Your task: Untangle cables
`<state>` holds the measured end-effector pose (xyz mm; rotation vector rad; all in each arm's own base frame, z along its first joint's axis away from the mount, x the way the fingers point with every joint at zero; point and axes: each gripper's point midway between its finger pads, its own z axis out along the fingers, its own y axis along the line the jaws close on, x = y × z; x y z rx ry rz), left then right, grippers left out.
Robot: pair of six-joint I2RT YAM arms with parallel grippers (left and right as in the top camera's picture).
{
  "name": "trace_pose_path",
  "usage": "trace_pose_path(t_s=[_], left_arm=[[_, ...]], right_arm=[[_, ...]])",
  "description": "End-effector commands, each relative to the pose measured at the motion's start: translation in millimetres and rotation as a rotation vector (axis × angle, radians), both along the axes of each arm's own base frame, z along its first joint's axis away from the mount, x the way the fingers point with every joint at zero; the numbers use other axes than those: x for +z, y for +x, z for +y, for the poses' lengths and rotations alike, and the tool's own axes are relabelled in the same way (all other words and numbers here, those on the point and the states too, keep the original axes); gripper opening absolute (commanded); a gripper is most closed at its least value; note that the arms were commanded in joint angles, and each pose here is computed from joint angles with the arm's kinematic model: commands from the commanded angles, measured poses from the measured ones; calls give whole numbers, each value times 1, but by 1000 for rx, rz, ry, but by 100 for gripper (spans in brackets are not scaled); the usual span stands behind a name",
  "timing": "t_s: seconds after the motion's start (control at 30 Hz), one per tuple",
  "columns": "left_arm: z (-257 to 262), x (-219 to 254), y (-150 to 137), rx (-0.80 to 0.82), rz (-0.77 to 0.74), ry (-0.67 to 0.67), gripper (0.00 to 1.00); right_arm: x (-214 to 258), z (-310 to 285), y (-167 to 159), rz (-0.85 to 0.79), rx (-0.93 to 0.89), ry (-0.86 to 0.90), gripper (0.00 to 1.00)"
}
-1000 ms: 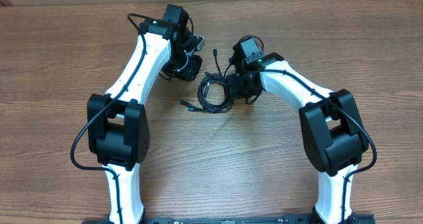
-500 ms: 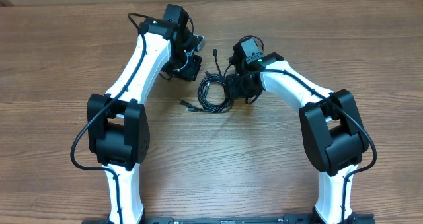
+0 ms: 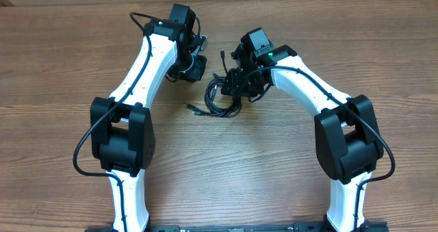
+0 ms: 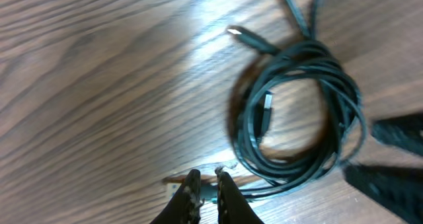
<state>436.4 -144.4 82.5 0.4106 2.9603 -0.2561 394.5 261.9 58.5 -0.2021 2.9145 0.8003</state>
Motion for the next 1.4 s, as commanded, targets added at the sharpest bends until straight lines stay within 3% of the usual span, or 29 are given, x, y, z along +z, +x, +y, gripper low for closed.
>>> trace_pose_path(t_s=[0.0,0.27,0.37,0.6,1.37], left_arm=[[27,-11,6,173,17,72,16],[72,-16,8,354,70,64,26],[83,-18,8,388,81,58,36],[89,-20,9,408,83,57,44],[86,-20,10,403,78,55,49]], right_arm=[[25,17,6,-23,-34,76,38],[22,44,15,-120,-96,30,38],[17,49,20,-175,-126,-27,38],[7,63,25,-317,-146,-155,38],[-53,64,19,-269,-177,-254,38]])
